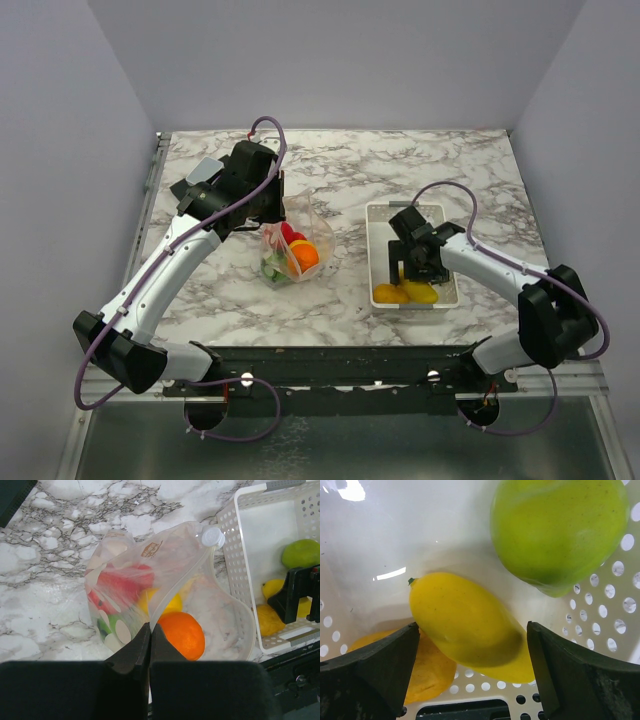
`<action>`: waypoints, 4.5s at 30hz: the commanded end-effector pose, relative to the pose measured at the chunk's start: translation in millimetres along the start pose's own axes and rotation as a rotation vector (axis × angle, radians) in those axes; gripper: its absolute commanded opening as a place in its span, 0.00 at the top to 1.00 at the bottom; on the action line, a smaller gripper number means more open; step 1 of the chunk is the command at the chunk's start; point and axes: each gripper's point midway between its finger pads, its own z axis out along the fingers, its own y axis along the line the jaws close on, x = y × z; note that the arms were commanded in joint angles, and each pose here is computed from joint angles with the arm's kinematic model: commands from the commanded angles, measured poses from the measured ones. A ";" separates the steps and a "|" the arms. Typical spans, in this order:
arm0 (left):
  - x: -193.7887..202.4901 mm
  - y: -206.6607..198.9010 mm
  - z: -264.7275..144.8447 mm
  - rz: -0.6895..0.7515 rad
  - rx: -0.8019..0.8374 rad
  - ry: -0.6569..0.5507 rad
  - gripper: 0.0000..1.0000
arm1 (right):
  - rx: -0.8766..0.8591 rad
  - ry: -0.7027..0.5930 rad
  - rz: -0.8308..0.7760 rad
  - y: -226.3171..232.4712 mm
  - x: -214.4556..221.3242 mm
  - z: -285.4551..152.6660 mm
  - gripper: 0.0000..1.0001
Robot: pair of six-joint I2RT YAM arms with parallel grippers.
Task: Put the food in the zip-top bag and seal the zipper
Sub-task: Pick up the fake fruit from the bin, then place the fake fruit in the zipper food storage bag.
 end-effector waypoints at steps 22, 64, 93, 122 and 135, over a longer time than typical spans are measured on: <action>-4.6 -0.5 -8.2 0.000 0.005 -0.024 1.00 | -0.055 -0.103 0.045 3.6 -27.9 -35.3 0.62; -7.9 -2.8 -6.7 0.004 0.012 -0.027 1.00 | -0.955 -0.430 -0.122 196.3 -113.7 -260.1 0.68; -8.0 -6.0 -8.9 -0.009 0.028 -0.028 1.00 | -0.807 -0.216 -0.068 262.6 -109.7 -194.7 0.59; -6.1 -3.7 -5.4 -0.013 0.017 -0.026 1.00 | -0.791 -0.339 -0.043 231.9 -118.7 -229.4 0.22; -5.0 -3.8 -5.1 -0.013 0.019 -0.023 1.00 | -0.562 -0.379 -0.006 178.5 -104.7 -190.0 0.28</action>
